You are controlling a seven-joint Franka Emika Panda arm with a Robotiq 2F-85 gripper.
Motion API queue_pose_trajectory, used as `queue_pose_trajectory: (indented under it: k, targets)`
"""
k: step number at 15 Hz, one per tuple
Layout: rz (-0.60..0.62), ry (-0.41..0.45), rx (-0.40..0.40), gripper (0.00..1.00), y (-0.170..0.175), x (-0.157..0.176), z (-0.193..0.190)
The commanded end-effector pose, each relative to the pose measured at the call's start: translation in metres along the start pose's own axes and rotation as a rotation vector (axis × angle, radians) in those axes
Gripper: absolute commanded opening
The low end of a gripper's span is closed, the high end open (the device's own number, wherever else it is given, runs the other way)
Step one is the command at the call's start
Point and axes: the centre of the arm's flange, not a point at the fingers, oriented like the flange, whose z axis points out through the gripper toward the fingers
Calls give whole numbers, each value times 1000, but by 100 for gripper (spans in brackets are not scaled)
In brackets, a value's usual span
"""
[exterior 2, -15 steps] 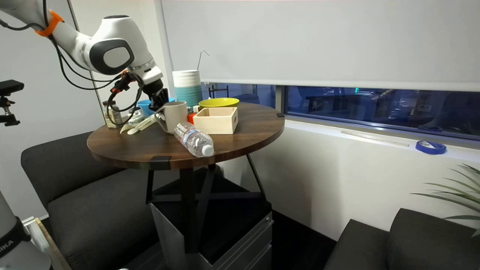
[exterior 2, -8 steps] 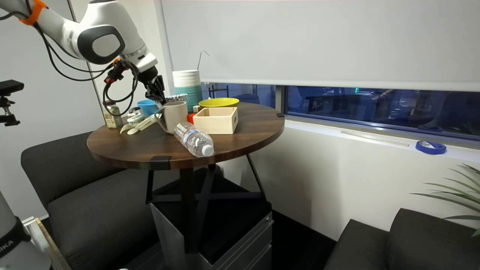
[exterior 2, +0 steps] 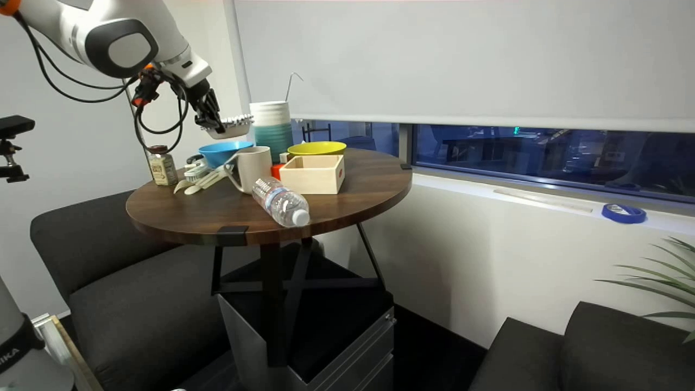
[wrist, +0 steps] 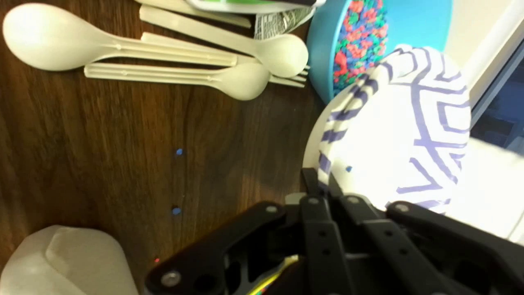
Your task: Stack the white bowls together then pick them up and put them in the blue bowl
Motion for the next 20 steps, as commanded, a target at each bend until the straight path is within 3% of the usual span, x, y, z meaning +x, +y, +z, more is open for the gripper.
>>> queue_pose_trajectory:
  k: [1, 4, 9, 14, 20]
  targets:
    - [-83, -89, 29, 1, -19, -12, 14]
    - [-144, -133, 19, 1, -35, -22, 32]
    - [-168, -140, 3, 1, -56, -5, 60]
    - [-203, -169, -3, 1, -79, -9, 76]
    - [-235, -222, -61, 1, -84, -20, 103]
